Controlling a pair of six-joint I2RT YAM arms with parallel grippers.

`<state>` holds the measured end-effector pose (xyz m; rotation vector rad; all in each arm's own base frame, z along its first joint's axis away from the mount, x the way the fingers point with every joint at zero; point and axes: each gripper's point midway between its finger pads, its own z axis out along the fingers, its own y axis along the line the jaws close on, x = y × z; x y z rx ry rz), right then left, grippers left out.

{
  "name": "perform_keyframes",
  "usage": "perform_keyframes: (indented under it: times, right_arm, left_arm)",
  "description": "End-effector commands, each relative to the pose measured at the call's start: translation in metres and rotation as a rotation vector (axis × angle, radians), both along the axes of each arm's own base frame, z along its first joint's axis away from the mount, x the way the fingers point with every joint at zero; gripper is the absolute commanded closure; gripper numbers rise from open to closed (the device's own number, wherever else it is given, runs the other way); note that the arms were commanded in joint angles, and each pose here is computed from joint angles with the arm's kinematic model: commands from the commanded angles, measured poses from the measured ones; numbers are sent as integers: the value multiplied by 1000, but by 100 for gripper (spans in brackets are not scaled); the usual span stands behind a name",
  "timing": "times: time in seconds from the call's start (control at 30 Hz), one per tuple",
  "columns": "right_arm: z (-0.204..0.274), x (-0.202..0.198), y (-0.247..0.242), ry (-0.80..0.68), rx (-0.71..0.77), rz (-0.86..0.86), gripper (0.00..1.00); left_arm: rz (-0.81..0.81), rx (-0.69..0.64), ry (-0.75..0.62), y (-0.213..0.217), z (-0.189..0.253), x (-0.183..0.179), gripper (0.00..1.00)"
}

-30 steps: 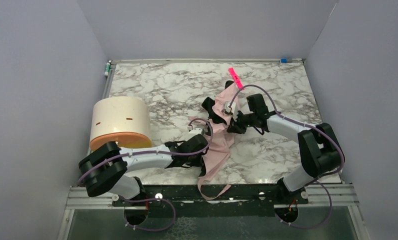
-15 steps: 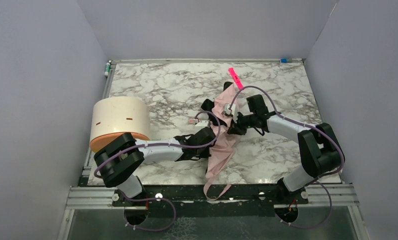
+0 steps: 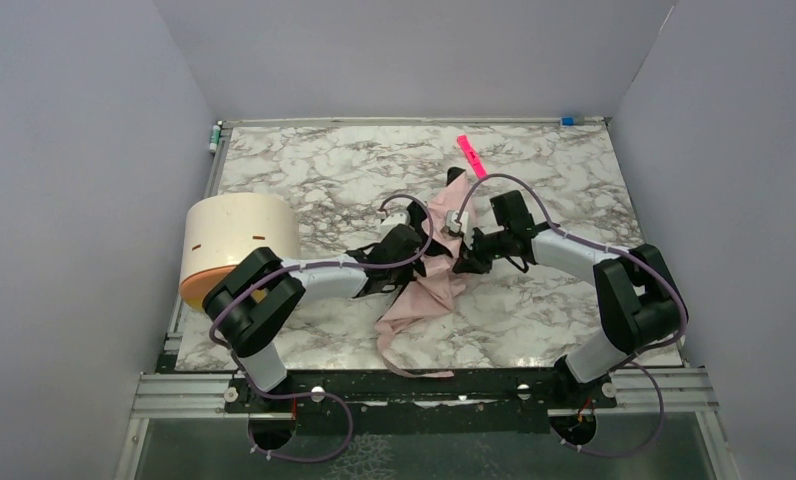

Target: Put away the umbrella

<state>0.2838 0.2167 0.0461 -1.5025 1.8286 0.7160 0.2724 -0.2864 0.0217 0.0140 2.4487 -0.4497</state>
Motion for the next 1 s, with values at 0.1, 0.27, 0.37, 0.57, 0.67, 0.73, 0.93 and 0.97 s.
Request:
perform_keyframes:
  times: [0.1,0.27,0.37,0.57,0.67,0.73,0.93,0.97]
  right_arm:
    - [0,-22,16,74,30,75,94]
    - [-5,-24,22,117,13,45,90]
    - [-4,-22,25,175,22,-8,82]
    - [6,-14,27,272,28,-164,64]
    - [11,-14,25,308,25,-236,48]
    - [16,-14,23,318,24,-267,36]
    - [29,-8,10,308,-25,-377,10]
    - [32,-6,7,300,-37,-401,9]
  left_arm:
    - [-101,126,60,9,-39,-2,100]
    - [-180,88,47,-5,-36,-2,100]
    - [-181,86,52,-2,-39,-6,100]
    - [-161,84,59,6,-40,-13,100]
    - [-160,92,56,8,-40,-13,100]
    - [-160,102,51,10,-39,-12,100]
    - [-154,131,33,16,-34,-9,100]
    - [-152,131,31,17,-34,-8,100]
